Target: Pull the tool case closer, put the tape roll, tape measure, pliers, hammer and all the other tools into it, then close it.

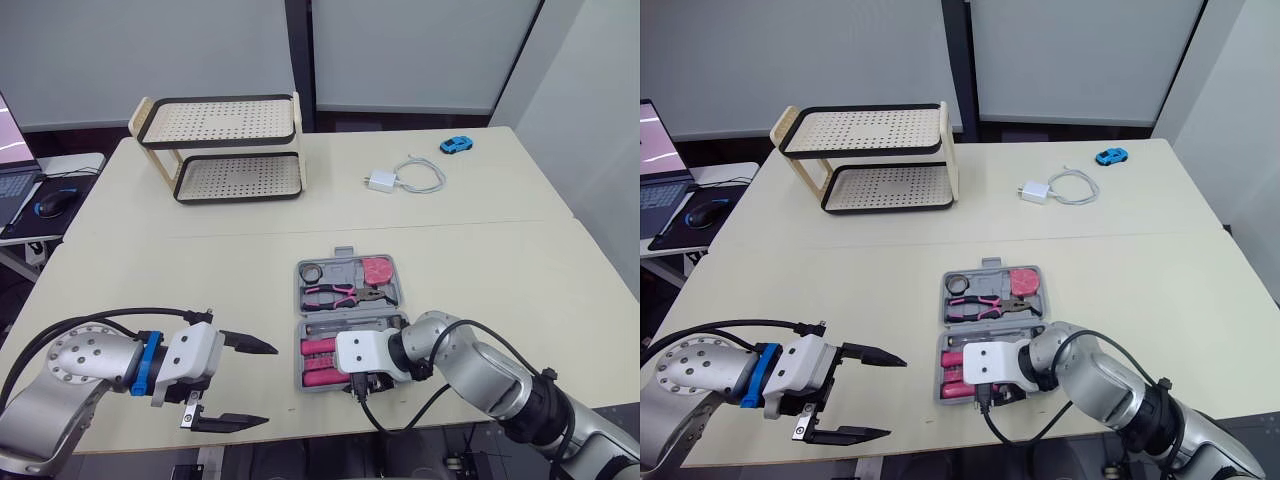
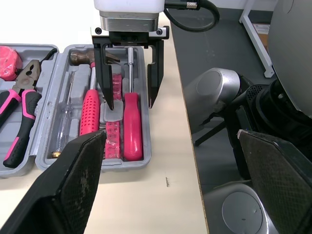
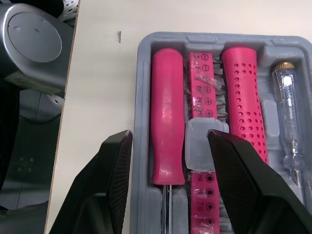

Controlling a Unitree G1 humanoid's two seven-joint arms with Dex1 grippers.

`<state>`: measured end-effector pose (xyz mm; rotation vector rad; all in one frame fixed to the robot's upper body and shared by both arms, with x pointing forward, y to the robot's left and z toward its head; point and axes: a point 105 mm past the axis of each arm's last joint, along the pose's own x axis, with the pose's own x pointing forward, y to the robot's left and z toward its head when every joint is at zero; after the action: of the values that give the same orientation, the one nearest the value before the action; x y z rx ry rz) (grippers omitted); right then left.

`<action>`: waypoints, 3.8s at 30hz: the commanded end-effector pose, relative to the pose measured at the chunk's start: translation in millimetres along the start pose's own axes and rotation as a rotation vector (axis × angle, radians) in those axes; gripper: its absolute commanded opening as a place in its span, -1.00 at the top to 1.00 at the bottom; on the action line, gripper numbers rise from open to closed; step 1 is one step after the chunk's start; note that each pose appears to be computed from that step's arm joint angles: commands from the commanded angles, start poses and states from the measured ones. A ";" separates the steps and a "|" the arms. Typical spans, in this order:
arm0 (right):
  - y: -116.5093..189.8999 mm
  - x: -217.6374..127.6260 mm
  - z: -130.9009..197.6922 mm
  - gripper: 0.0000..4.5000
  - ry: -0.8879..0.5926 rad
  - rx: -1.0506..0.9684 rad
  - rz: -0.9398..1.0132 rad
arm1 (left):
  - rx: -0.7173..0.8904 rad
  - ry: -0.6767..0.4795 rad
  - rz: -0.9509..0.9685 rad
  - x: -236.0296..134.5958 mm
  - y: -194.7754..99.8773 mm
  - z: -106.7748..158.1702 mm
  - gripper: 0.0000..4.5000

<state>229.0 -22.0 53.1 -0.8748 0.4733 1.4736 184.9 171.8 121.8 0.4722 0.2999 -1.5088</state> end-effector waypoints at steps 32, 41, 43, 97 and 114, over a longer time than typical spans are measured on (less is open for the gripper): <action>3.8 3.4 -5.1 0.99 -0.001 -0.024 -0.008 | 0.034 -0.003 -0.007 -1.4 1.4 5.8 -1.00; 0.9 3.2 -2.9 0.99 -0.002 -0.026 -0.006 | 0.034 -0.003 -0.007 -1.4 1.9 6.0 -1.00; 2.0 3.5 -3.2 0.99 0.000 -0.026 -0.002 | 0.034 -0.003 -0.007 -1.3 2.2 5.8 -1.00; -20.8 -130.4 -23.1 0.15 0.076 0.064 -0.184 | 0.030 0.073 0.142 -24.3 29.7 -9.9 -0.83; -53.7 -152.4 -95.8 -0.58 0.172 0.105 -0.351 | -0.041 0.161 0.324 -38.4 69.2 -42.9 1.00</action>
<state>284.3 -188.1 114.3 -0.9134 0.5353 1.0637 253.0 227.1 111.8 0.5653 0.3609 -1.1597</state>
